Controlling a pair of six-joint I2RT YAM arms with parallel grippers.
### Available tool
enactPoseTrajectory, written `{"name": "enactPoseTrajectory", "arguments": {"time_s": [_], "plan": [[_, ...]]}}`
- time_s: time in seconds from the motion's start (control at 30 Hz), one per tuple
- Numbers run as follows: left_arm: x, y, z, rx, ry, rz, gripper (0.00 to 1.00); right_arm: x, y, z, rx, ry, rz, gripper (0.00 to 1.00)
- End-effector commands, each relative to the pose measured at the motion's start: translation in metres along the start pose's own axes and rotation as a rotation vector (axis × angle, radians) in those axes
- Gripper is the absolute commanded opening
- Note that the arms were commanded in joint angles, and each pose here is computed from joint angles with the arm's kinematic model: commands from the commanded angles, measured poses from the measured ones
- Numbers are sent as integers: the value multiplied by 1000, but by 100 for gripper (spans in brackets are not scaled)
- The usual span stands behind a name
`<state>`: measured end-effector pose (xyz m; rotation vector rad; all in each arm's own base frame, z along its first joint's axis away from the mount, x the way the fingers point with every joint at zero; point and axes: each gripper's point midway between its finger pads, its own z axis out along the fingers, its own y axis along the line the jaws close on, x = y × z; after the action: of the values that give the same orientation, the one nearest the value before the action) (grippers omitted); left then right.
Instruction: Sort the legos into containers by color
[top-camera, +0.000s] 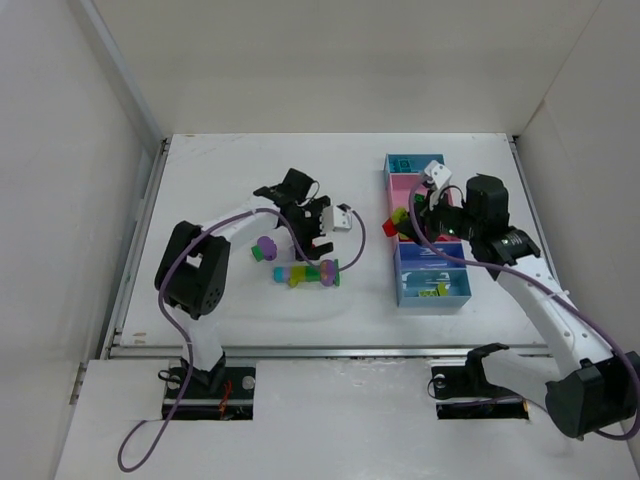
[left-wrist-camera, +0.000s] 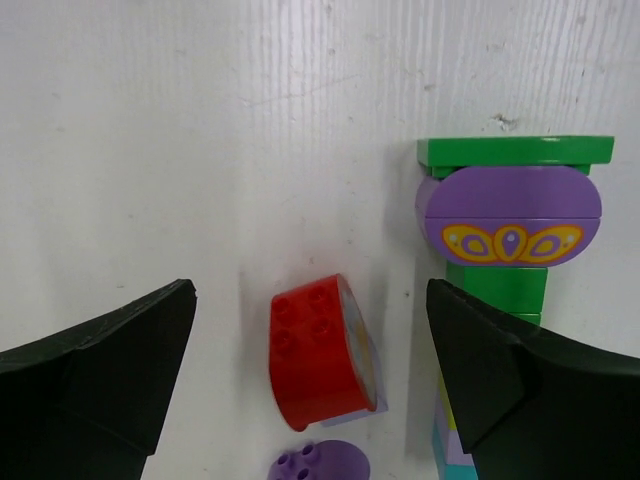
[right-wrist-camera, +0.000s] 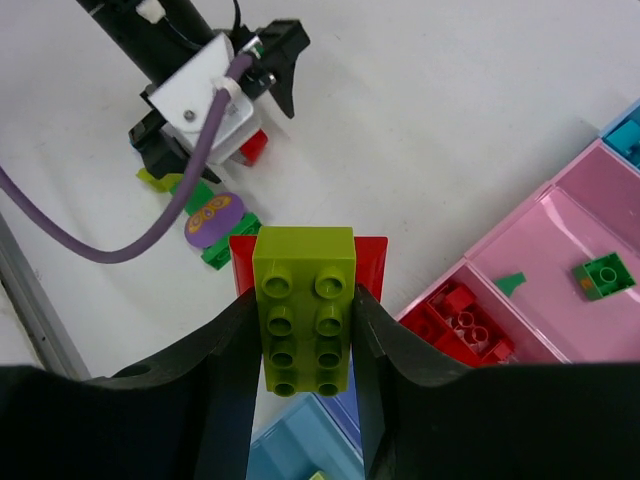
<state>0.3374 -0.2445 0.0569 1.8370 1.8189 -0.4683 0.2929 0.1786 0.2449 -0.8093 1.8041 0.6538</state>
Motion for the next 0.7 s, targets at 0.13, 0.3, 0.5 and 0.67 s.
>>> {"name": "enactPoseTrajectory", "arguments": {"time_s": [0.13,0.3,0.5,0.67], "plan": [[-98,20,-82,-176,-261,251,100,-38,-1,2,16,-106,-3,0],[-164,20,-118,-452,-456,464,100,-66,1,20,-32,-158,136,0],[-196,9,-129,-545,-555,529,100,-104,0,49,-75,-212,297,0],[-203,17,-129,-577,-577,463,100,-97,9,74,-91,-174,345,0]]}}
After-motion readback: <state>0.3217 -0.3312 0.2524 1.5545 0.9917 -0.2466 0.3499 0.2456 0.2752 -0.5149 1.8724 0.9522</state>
